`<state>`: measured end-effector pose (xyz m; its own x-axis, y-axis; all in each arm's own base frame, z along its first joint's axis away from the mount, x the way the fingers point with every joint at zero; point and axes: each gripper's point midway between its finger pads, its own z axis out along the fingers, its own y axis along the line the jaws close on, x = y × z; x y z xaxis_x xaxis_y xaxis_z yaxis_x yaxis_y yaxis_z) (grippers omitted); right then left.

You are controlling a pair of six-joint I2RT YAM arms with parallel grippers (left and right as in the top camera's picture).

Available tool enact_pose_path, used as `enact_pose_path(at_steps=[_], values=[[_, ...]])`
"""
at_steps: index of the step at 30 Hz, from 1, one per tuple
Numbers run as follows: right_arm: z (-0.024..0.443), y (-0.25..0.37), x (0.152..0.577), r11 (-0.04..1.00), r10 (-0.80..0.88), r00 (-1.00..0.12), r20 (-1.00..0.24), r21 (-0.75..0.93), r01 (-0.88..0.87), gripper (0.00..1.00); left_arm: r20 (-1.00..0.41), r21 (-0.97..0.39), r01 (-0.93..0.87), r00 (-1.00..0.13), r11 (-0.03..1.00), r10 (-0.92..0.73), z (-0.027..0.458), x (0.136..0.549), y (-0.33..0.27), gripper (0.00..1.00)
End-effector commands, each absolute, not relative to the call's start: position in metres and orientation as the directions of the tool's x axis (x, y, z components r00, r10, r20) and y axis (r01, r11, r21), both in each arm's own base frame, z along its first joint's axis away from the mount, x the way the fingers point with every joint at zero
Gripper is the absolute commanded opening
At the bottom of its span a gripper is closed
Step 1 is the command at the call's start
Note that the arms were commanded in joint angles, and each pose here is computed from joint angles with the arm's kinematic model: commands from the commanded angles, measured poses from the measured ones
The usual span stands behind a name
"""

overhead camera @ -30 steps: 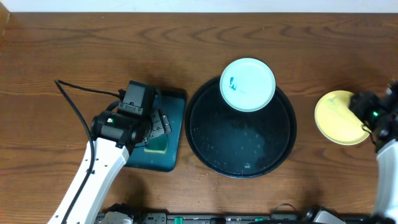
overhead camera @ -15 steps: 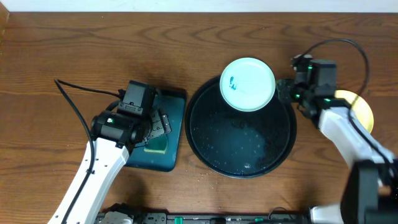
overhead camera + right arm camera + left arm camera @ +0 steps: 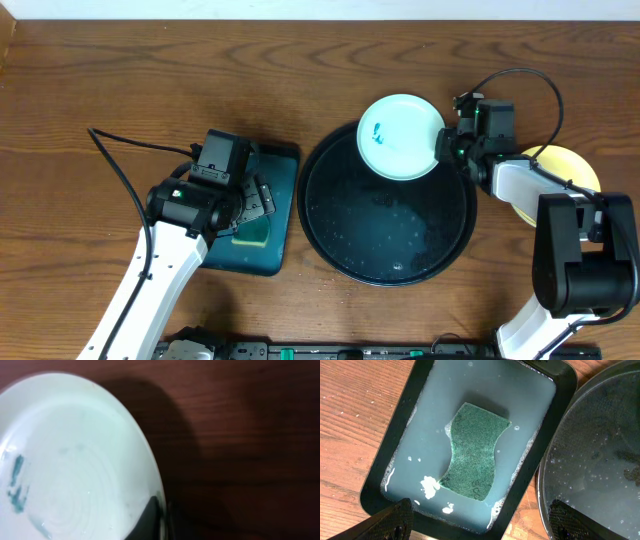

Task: Clean dirty plates on tray and stack at the side
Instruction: 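Drag the stained mint plate to the tray center with the right gripper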

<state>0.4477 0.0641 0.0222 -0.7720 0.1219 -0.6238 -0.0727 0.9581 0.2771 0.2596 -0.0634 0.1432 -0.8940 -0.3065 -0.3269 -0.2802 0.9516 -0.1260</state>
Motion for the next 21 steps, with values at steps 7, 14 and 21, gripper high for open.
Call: enact_pose_path(at_steps=[7,14,21], values=[[0.077,0.073,0.418,0.951,0.125,-0.779,-0.614,0.297,-0.081,0.01,-0.342,-0.131,-0.272,-0.890,0.953,-0.301,0.150,0.263,-0.063,0.87],[0.085,0.071,0.346,0.955,0.121,-0.897,-0.426,0.298,-0.013,0.01,-0.342,-0.131,-0.272,-0.890,0.953,-0.301,0.150,0.263,-0.063,0.87],[0.033,0.070,0.295,0.963,0.162,-0.963,-0.217,0.246,0.106,0.01,-0.343,-0.131,-0.272,-0.890,0.953,-0.301,0.150,0.263,-0.063,0.87]])
